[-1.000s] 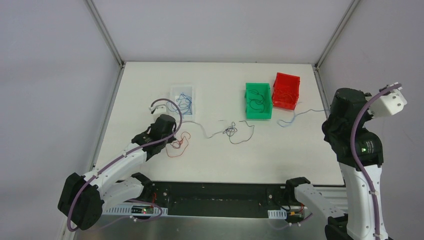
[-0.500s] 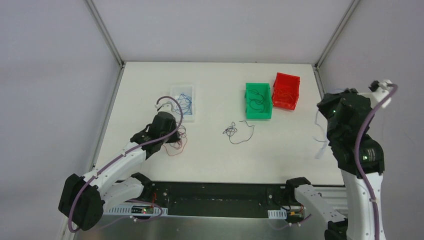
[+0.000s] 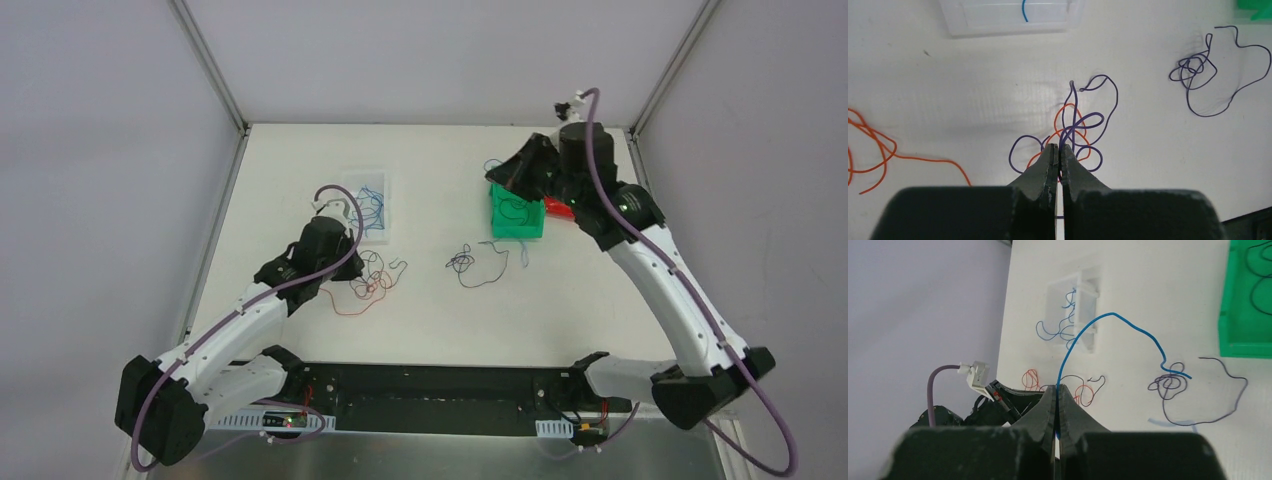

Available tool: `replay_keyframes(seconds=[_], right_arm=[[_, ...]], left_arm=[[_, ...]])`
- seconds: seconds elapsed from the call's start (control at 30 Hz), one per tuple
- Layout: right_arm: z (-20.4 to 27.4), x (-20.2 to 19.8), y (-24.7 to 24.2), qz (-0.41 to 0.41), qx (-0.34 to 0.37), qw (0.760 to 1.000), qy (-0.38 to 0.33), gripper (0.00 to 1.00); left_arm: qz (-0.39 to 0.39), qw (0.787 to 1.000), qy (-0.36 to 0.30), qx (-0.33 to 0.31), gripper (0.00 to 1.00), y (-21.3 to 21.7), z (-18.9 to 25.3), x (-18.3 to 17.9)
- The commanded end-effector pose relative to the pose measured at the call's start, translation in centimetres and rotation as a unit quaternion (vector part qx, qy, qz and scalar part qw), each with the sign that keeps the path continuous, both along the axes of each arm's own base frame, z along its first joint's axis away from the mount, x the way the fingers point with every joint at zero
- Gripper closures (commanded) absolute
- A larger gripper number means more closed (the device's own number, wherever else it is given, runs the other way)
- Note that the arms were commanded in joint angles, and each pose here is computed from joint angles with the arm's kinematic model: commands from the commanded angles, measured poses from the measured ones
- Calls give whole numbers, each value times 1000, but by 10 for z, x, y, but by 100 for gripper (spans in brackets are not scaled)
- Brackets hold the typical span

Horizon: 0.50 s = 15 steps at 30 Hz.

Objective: Untangle the cables

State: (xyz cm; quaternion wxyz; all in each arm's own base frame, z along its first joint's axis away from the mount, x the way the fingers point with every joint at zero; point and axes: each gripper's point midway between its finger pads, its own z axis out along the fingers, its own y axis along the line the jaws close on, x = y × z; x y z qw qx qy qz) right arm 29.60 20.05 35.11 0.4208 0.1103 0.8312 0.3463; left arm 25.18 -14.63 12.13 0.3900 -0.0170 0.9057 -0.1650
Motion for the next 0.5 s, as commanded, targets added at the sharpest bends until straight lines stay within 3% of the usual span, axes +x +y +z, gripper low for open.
replay_keyframes(seconds=[0.0, 0.47], right_arm=[[50, 9, 56, 68, 45, 995, -56, 100], [57, 41, 207, 174, 77, 980, -64, 100]], left_arm=[[52, 998, -10, 18, 100, 22, 12, -2], [75, 997, -17, 7, 100, 34, 10, -16]])
